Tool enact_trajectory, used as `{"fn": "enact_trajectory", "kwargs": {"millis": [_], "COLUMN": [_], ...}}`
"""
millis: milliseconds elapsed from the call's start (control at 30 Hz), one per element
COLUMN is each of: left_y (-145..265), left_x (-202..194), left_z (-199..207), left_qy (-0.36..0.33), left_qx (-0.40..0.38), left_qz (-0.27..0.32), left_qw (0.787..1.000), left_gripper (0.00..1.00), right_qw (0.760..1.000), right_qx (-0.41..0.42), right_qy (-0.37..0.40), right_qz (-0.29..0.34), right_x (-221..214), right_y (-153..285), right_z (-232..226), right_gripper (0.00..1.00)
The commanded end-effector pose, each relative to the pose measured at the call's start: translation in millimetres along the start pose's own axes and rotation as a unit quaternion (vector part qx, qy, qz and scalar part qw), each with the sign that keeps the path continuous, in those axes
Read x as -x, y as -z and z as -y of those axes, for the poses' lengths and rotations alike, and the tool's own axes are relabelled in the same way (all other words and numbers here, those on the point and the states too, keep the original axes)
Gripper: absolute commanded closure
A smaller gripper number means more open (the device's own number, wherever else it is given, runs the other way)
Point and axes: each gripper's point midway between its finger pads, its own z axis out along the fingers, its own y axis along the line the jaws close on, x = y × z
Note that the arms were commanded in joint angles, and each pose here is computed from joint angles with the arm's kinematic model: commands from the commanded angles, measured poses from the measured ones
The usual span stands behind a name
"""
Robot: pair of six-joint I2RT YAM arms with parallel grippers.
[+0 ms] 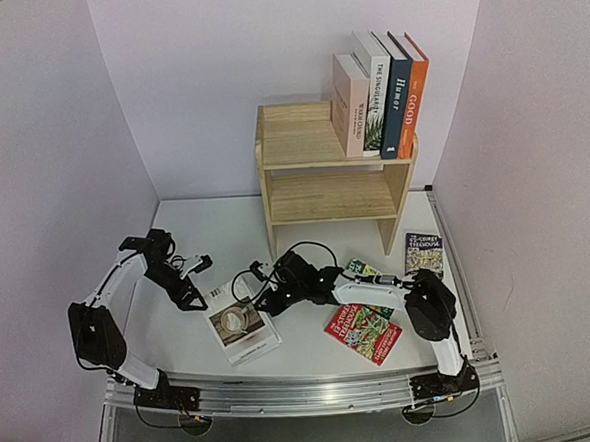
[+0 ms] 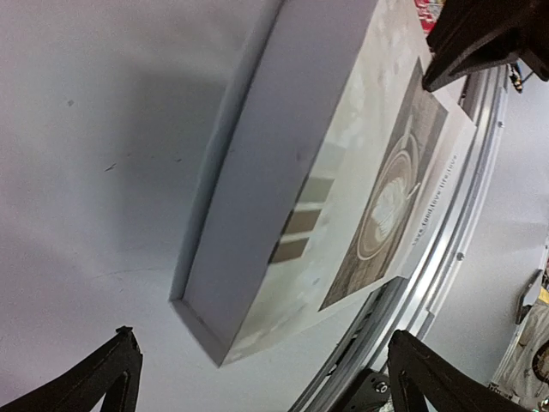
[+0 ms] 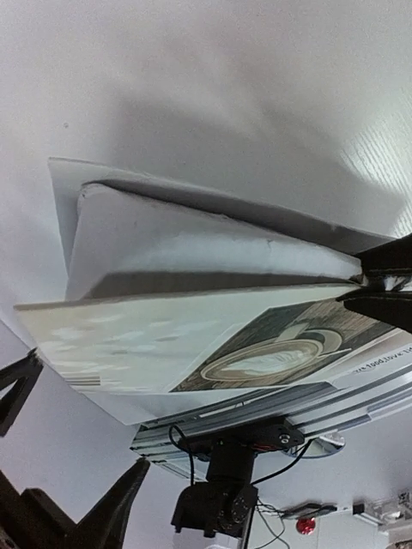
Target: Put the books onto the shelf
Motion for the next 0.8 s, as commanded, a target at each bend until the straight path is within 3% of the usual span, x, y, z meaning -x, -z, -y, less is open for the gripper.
{"fn": "enact_trajectory", "kwargs": {"millis": [0, 200, 400, 500, 767], "left_y": [0.9, 12.8, 1.8, 7.1, 32.1], "left_x": [9.1, 33.0, 27.6, 39.4, 59.1], "left_z": [47.0, 54.3, 92.7, 96.3, 113.7], "left_qy": [-0.055, -0.024, -0.074, -0.065, -0.061], "left_qx": [-0.072, -0.103, -0.119, -0.124, -0.152], "left_qz": [0.030, 0.043, 0.021, 0.041, 0.063], "left_qw": [0.995, 0.993, 0.990, 0.989, 0.985], "left_gripper": [0.00, 0.00, 0.00, 0.01, 0.25], "right_qw": [0.990, 0.972, 0.961, 0.958, 0.952], "right_qx": [0.020, 0.074, 0.073, 0.078, 0.064], "right_qy": [0.125, 0.211, 0.249, 0.260, 0.284], "right_qz": [0.068, 0.073, 0.092, 0.094, 0.100], "right_x": [35.4, 36.3, 44.9, 46.6, 46.4], "right_y": [38.1, 63.3, 83.9, 86.5, 95.0], "right_z": [-40.3, -75.3, -87.7, -91.9, -90.2], "right_gripper": [1.00, 1.00, 1.00, 1.00, 1.00]}}
